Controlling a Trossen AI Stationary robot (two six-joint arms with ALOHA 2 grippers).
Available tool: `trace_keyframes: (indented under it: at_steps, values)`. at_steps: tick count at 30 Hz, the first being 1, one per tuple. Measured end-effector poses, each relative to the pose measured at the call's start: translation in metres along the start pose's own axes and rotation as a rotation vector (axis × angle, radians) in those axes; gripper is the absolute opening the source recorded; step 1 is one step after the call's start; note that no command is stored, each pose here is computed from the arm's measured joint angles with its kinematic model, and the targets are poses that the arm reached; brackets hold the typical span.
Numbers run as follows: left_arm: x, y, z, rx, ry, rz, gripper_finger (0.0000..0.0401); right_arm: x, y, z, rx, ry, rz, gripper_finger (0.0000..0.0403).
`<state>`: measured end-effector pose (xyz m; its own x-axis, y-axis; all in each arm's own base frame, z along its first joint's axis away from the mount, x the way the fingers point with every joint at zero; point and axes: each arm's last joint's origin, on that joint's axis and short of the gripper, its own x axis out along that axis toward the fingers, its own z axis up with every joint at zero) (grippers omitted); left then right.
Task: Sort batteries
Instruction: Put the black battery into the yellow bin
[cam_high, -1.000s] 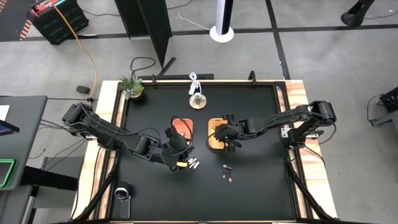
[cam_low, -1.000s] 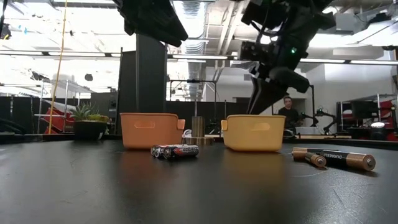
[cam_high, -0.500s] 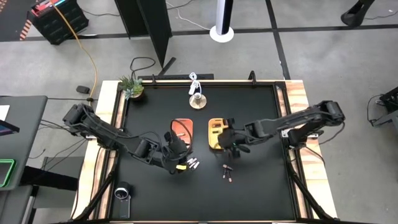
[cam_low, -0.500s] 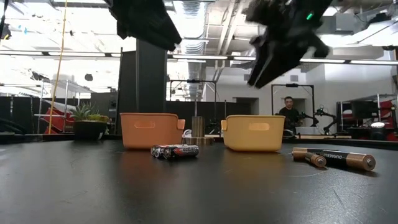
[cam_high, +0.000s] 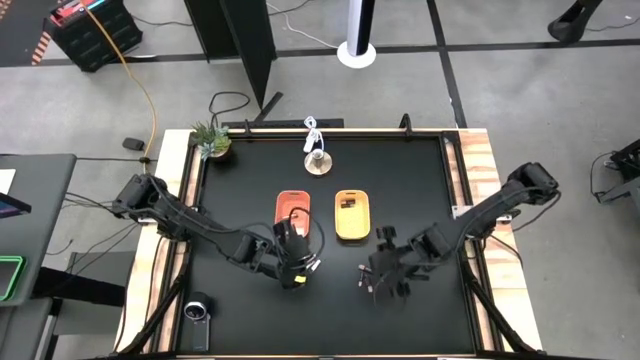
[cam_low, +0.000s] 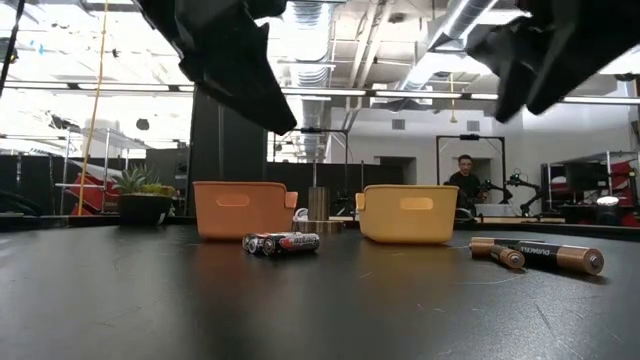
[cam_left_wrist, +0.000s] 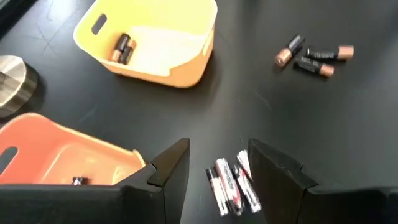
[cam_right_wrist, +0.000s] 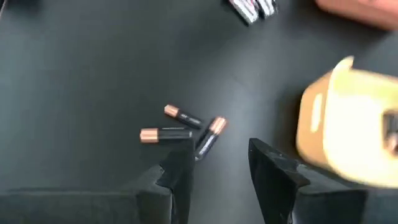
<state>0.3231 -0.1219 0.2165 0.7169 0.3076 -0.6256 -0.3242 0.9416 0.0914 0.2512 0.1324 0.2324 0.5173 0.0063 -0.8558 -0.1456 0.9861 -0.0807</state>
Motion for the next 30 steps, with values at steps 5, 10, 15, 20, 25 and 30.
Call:
trace_keyframes:
  at_steps: [5, 10, 15, 20, 25, 30]
  values:
    - [0.000, -0.001, 0.003, 0.018, -0.016, -0.021, 0.0157, 0.015, 0.015, -0.004, 0.211, 0.044, -0.002, 0.0166]
    - [-0.002, -0.003, 0.004, 0.045, -0.016, -0.043, 0.0157, 0.039, 0.026, -0.009, 0.278, 0.094, -0.039, 0.0166]
    - [-0.002, -0.004, 0.003, 0.084, -0.015, -0.046, 0.0157, 0.060, 0.022, -0.012, 0.293, 0.126, -0.125, 0.0166]
    - [-0.004, -0.007, 0.002, 0.110, -0.010, -0.067, 0.0157, 0.078, 0.015, -0.010, 0.324, 0.130, -0.149, 0.0166]
    - [-0.007, -0.011, 0.000, 0.143, -0.012, -0.079, 0.0157, 0.087, 0.009, -0.008, 0.347, 0.129, -0.158, 0.0166]
    - [-0.010, -0.015, -0.002, 0.158, -0.014, -0.090, 0.0157, 0.087, 0.005, -0.007, 0.361, 0.133, -0.156, 0.0166]
